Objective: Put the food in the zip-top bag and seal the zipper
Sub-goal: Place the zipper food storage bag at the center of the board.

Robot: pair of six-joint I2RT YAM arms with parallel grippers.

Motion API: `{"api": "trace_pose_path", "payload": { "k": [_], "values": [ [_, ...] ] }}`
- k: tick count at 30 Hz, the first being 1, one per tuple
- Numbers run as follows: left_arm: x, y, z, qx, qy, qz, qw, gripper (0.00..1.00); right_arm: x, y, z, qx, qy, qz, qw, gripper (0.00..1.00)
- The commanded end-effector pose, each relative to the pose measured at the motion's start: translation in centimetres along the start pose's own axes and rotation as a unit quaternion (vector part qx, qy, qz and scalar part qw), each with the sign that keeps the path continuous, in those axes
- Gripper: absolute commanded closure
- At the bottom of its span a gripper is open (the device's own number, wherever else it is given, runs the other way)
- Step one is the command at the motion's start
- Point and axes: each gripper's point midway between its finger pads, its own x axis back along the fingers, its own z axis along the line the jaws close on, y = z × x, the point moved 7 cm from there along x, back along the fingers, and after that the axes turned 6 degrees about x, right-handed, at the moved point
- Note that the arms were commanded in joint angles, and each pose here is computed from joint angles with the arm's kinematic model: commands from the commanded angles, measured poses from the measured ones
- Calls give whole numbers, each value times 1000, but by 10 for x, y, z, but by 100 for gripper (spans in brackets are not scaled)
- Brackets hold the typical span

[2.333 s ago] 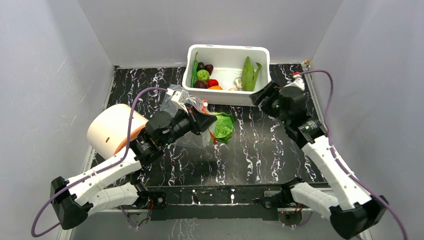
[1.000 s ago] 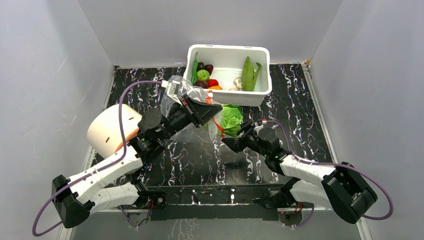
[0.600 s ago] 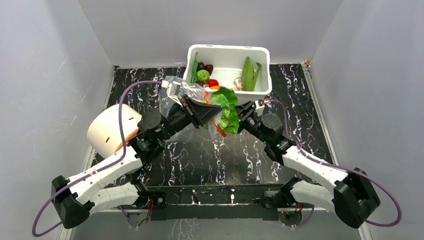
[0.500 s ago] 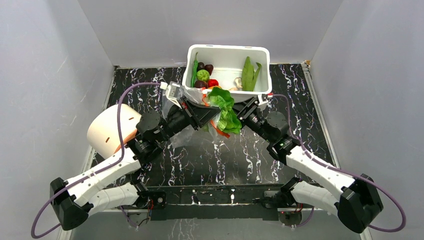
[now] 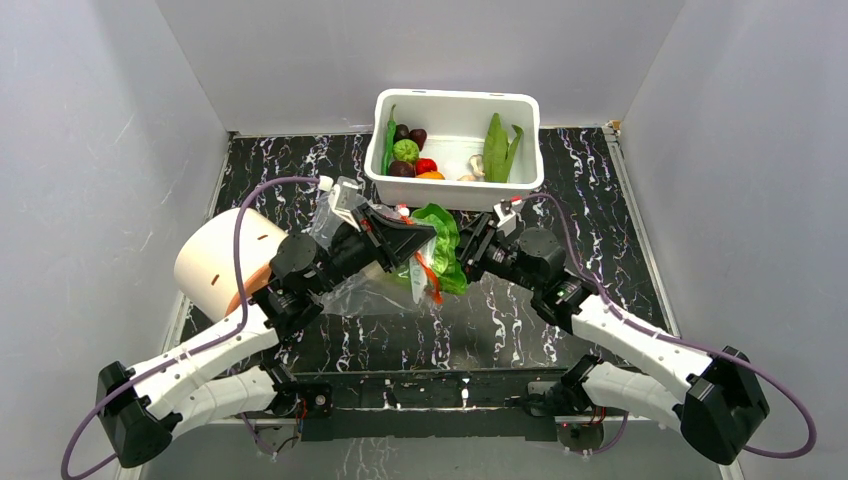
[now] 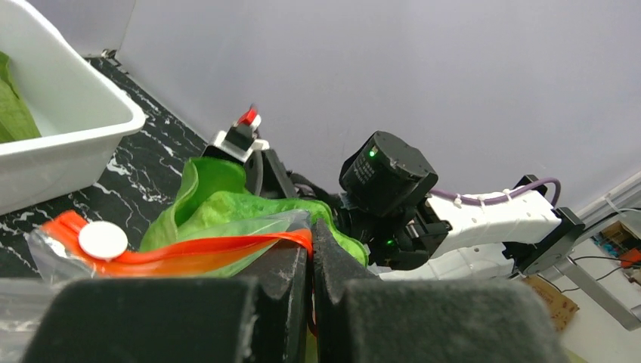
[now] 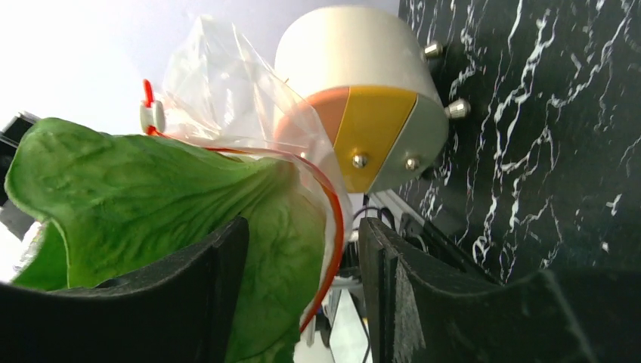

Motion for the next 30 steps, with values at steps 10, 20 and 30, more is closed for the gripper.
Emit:
{"api": "trace_pose_path", "payload": {
  "k": [10, 20, 30],
  "values": [
    [5, -15, 12, -49, -19, 19, 998, 100, 15, -18, 63, -1, 190, 13, 982, 69],
    [-13, -29, 38, -14, 31, 17, 999, 100, 47, -2, 52, 59, 59, -90, 992, 100],
    [-31, -73, 54, 31, 7, -9, 999, 100, 58, -2, 1, 131, -118, -91, 980, 100]
  ]
}}
